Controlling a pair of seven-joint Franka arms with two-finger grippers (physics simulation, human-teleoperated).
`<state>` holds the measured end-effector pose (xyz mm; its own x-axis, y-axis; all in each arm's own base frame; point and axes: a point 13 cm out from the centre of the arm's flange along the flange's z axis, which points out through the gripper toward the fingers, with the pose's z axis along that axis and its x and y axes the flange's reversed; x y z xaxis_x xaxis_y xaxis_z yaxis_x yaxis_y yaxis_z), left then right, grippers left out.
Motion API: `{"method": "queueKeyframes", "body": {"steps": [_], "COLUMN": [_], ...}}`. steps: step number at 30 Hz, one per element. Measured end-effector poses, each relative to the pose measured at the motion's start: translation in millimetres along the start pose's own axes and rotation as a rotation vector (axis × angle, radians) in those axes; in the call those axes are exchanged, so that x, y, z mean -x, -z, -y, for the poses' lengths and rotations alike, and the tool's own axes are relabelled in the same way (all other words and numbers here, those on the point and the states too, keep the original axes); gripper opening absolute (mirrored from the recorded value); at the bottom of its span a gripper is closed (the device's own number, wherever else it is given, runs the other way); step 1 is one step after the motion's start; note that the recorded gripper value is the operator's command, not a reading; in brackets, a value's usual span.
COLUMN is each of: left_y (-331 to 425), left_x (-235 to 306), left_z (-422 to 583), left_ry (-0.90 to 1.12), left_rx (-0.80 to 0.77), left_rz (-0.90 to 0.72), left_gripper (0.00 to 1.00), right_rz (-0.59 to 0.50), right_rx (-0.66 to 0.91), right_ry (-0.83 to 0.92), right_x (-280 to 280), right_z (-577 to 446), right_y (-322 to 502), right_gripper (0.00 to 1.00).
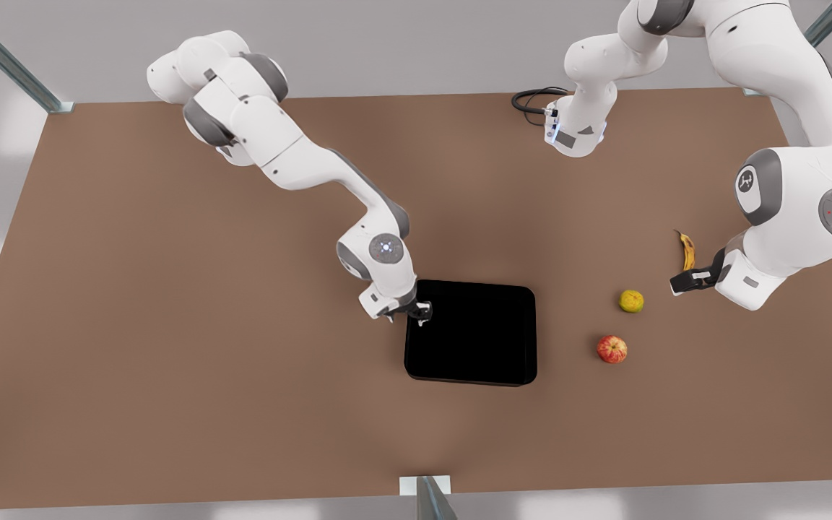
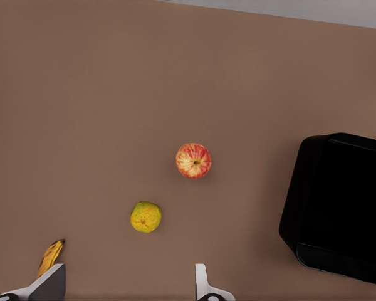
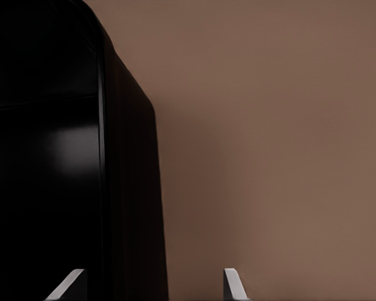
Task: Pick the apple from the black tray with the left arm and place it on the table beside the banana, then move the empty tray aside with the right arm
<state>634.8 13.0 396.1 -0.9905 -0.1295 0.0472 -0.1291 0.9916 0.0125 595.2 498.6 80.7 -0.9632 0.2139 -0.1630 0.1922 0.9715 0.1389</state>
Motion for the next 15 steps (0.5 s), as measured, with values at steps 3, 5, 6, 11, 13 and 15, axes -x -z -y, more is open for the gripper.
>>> {"method": "queueKeyframes", "body": {"steps": [3, 5, 6, 11, 13, 15], "left_y": [-0.5, -0.7, -1.0, -1.5, -1.5, -1.5], "left_x": [-0.2, -0.4, -0.7, -1.1, -1.1, -1.2], "left_z": [0.0, 0.8, 1.8, 3.5, 3.5, 3.5], "left_ry": [0.001, 0.001, 0.0, 0.0, 0.001, 0.002], "left_rx": [0.0, 0.001, 0.001, 0.001, 0.001, 0.001], "left_rz": [-0.001, -0.001, -0.002, -0.003, -0.004, -0.004], "left_gripper": [1.0, 1.0, 1.0, 1.0, 1.0, 1.0], "right_rz": [0.003, 0.005, 0.006, 0.009, 0.008, 0.008], "right_rx": [0.007, 0.011, 0.012, 0.017, 0.02, 0.026], "right_ry": [0.008, 0.015, 0.019, 0.035, 0.041, 0.047], "right_x": [0.7, 2.0, 2.4, 3.2, 2.4, 1.2], "right_z": [-1.7, -2.2, -2.4, -3.7, -5.0, -8.0], "right_y": [-0.5, 0.3, 0.6, 2.1, 2.6, 5.1], "right_gripper": [0.52, 0.43, 0.4, 0.24, 0.2, 0.18]}}
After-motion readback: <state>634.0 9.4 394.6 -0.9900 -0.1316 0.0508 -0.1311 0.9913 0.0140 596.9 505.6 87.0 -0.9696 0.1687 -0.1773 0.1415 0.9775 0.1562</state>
